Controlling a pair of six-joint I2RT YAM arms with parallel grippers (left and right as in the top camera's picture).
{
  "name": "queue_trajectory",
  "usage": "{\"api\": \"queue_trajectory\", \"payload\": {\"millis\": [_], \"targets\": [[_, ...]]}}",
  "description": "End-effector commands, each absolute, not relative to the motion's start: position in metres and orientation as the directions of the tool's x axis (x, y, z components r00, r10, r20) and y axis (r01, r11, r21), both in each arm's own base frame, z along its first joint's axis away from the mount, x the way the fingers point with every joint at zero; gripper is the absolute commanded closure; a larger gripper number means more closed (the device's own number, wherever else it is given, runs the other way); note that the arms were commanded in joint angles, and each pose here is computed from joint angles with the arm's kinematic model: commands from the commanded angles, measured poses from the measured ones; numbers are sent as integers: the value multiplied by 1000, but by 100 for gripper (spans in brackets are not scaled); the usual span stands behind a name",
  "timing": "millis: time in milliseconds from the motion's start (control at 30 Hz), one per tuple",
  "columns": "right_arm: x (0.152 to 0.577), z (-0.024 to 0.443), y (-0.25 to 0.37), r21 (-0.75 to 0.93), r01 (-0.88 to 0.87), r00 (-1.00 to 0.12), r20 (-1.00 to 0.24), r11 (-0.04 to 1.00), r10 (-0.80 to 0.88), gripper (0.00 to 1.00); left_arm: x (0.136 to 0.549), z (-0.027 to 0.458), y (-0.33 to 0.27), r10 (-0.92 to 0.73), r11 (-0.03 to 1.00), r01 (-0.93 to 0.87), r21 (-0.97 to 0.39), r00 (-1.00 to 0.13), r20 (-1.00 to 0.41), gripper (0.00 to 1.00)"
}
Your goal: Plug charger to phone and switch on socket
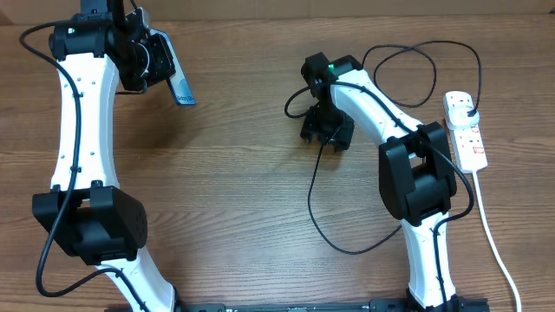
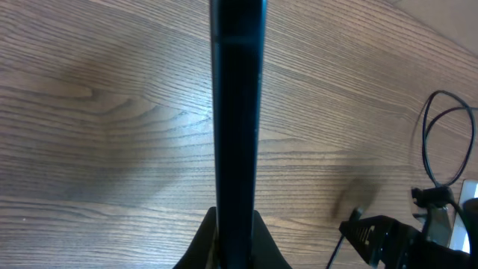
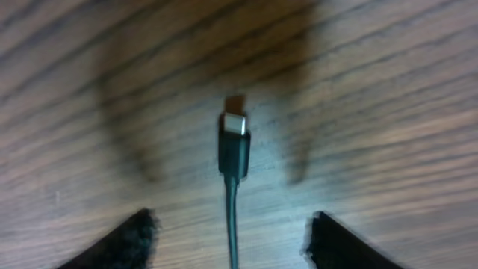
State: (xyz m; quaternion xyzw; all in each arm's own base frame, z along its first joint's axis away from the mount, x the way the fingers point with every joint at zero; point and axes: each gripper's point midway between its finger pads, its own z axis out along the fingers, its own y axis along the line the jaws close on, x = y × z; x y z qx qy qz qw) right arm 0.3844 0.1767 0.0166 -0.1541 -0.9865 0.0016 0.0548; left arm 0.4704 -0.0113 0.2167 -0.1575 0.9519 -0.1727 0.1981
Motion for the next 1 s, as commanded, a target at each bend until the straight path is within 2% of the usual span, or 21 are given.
{"api": "queue_trajectory", "payload": {"millis": [0,67,133,233,333,467,533,700,967], "targets": [[380,6,175,-40,305,-946,104,952,307,42,472,226,-14,-350,891,-196,-409,-870,-346,96],[382,1,174,-39,304,-948,89,952,306,45,472,226,-14,-350,891,-196,-409,-870,-346,96],[385,-1,173,-43,303,-949,73,952,306,55,472,226,-14,-350,891,-196,-409,-870,-347,96],[387,-3,170,-52,302,-950,59,952,305,56,472,226,-14,-350,891,-196,-409,-870,-347,96],[388,-4,166,-72,294,-954,45,953,297,64,472,226,-14,-350,891,-196,-409,-870,-347,96],[384,-8,165,-77,290,-954,53,954,295,66,472,227,-14,-350,891,-195,-409,-870,-348,96],[384,-9,165,-79,290,-954,55,954,295,73,472,227,-14,-350,891,-196,-409,-870,-347,96],[384,-9,165,-78,290,-954,55,954,295,78,472,227,-14,-350,891,-196,-409,-870,-347,96],[384,-9,164,-78,276,-958,56,958,280,78,472,226,-14,-350,891,-196,-409,-870,-347,96]]}}
